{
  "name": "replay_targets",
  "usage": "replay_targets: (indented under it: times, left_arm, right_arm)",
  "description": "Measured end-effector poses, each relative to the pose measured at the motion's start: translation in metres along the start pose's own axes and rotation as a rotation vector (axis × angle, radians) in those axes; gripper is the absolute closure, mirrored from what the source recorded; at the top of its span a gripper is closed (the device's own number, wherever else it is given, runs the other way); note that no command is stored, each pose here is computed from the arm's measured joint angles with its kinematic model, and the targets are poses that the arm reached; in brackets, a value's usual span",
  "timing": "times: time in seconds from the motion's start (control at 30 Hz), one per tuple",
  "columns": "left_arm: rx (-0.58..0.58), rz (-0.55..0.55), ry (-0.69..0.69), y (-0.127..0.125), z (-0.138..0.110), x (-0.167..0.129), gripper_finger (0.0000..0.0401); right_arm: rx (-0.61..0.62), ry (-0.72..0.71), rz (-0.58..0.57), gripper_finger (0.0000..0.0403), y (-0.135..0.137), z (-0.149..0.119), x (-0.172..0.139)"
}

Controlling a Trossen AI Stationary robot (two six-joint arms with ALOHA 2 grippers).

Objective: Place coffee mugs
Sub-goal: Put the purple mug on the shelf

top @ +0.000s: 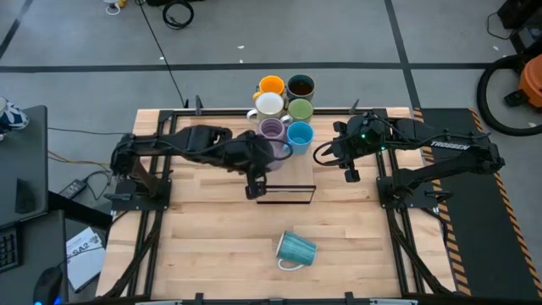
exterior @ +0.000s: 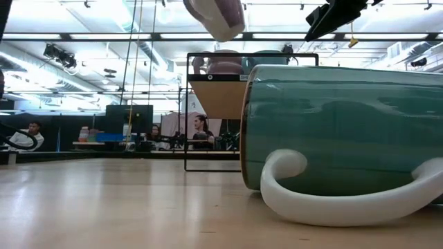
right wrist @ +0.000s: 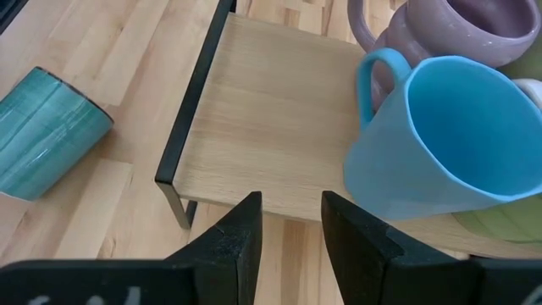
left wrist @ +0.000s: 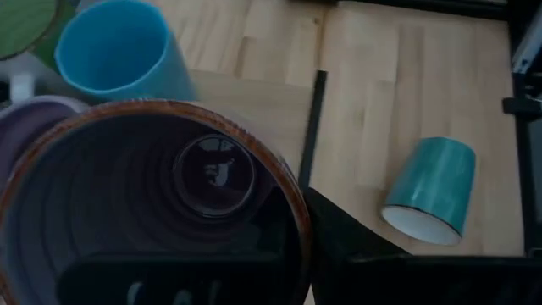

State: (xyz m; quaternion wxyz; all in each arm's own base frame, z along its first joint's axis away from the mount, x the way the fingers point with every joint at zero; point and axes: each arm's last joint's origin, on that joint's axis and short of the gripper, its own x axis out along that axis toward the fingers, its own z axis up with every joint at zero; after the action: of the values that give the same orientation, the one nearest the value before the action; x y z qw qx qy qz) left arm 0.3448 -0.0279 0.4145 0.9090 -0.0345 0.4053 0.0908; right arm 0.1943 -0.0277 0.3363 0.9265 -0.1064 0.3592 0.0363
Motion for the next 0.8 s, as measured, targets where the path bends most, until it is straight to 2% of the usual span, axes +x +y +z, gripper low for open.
replay_targets:
  times: [0.4,0.8]
  left_arm:
    - [0.031,0.011,0.084,-0.001,0.0,0.036,0.0372]
    - [0.151,0.024,0.191,-0.007,-0.007,0.073,0.037]
  right_arm:
    - [-0.001,-0.009,-0.003,0.0274,0.0,0.001,0.0]
    - [-0.002,-0.014,-0.004,0.0274,0.0,0.001,0.0]
